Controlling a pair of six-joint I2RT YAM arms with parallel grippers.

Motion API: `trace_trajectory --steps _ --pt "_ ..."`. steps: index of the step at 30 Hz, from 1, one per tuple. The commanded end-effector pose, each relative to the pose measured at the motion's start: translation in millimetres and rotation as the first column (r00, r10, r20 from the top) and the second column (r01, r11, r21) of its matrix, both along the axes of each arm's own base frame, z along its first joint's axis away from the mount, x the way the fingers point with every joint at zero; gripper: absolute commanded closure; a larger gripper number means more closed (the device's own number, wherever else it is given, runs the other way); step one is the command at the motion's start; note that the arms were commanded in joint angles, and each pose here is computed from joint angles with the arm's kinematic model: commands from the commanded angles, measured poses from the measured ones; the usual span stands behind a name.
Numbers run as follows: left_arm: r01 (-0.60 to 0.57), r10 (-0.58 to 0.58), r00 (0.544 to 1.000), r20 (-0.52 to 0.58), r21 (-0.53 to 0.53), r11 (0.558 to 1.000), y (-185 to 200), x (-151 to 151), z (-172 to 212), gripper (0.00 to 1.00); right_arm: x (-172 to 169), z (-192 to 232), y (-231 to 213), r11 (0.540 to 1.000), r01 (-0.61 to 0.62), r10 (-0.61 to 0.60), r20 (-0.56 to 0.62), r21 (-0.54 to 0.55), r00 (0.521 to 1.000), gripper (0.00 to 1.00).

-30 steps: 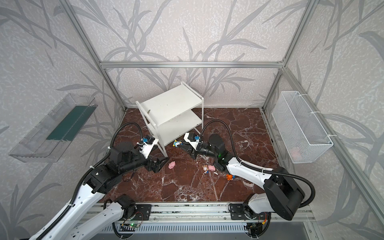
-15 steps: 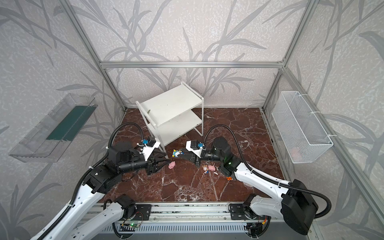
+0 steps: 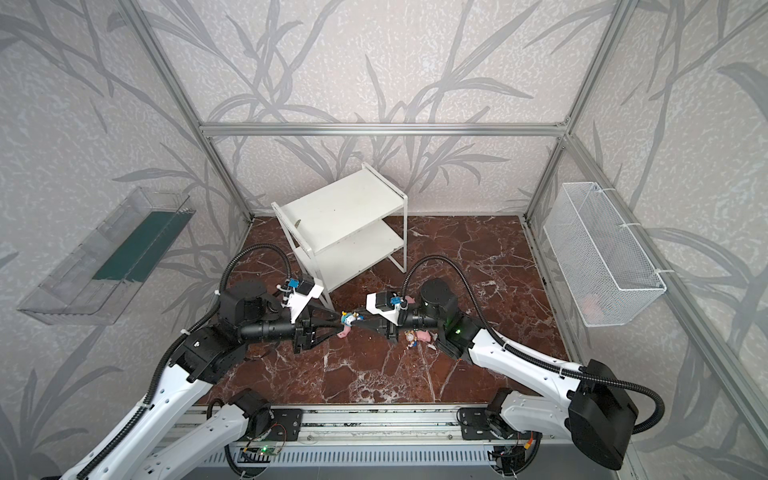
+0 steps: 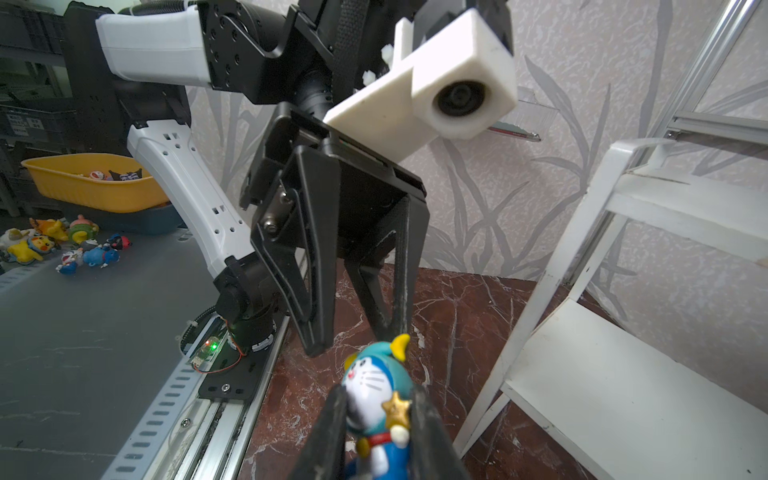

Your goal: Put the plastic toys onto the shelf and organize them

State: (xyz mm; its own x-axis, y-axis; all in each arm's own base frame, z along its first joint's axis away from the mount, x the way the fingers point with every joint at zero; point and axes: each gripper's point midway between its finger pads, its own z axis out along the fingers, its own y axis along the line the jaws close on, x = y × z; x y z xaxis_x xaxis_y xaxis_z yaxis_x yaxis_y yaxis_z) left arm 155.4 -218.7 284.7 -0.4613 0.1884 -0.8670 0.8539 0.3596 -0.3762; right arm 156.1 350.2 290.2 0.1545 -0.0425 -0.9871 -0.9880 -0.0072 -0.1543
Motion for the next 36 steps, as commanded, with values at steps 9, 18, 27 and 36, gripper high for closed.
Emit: trace_trajectory --steps 9,18,27,36 --pt "0.094 -0.094 0.996 0.008 -0.067 0.993 -7.2 -12.0 20.7 0.6 -10.0 20.6 8.4 0.998 -0.032 0.03 0.057 0.046 0.998 0.83" --pt "0.116 -0.116 0.993 -0.005 -0.072 0.991 -8.7 -14.5 20.2 0.71 -9.4 19.5 14.7 0.998 -0.039 0.036 0.063 0.044 0.997 0.83" --pt "0.099 -0.099 0.995 0.001 -0.063 0.993 -7.4 -11.7 18.8 0.78 -6.2 9.7 18.6 0.999 -0.036 0.036 0.053 0.008 0.998 0.79" --pt "-0.029 0.028 0.999 0.026 0.039 0.999 2.1 11.7 -0.4 0.78 -6.3 -11.0 13.7 0.99 -0.027 0.024 -0.018 -0.139 1.0 0.54"
